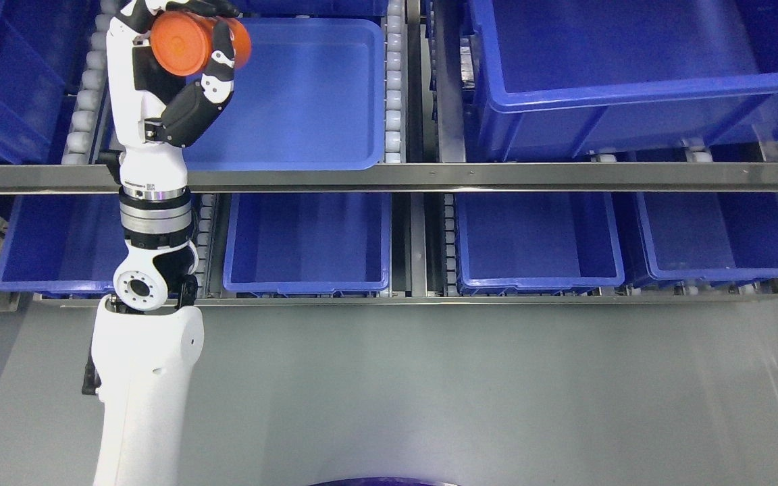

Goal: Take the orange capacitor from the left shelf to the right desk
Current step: 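Carry the capacitor in the left hand toward the red tray on the table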

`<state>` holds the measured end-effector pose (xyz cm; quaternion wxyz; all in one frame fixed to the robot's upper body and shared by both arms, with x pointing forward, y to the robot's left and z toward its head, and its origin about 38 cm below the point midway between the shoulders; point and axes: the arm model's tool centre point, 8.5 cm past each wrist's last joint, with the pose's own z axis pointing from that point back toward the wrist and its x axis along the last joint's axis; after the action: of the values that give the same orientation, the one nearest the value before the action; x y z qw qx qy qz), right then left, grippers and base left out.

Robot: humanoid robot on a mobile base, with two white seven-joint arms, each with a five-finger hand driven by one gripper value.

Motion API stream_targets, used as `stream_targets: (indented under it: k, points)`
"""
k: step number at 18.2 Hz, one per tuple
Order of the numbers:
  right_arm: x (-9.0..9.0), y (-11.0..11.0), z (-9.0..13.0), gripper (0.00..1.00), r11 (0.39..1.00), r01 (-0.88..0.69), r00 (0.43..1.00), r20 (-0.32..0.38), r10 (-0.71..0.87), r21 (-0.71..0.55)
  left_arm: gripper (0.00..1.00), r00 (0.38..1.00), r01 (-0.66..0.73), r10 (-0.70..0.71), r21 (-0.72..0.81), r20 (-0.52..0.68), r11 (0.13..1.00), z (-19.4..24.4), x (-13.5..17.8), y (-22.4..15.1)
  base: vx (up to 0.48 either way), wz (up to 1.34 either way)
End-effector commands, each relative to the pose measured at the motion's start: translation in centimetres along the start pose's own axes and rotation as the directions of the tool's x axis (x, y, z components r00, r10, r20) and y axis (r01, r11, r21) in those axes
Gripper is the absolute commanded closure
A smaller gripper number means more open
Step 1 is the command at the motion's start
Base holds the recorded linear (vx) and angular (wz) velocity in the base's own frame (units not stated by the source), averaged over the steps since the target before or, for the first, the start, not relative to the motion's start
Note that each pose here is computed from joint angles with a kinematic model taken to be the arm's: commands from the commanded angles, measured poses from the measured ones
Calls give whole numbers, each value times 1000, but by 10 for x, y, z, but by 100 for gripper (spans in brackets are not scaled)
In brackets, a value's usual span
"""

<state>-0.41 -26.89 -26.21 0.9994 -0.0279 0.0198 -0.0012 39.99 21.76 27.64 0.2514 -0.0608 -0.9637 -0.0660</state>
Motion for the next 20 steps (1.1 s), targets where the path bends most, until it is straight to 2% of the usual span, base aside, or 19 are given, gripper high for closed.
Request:
stream_targets:
  k: [1,6,12,20]
  points:
    - [13,-11,0,0,1000,6,999,35,-5,-17,99,1000,-14,14,-42,-2,999,1,1,-10,-1,-329]
    - [13,-11,0,0,1000,6,999,35,-5,-17,99,1000,-9,9,-35,0,999,1,1,-8,2,-353]
    - [13,-11,0,0,1000,6,999,35,-5,-17,99,997,-15,18,-53,69,999,1,8,-16,8,-568]
    - [13,-11,0,0,1000,6,999,35,-5,-17,98,995,-97,101,-124,28,988,15,3,-54,60,-778]
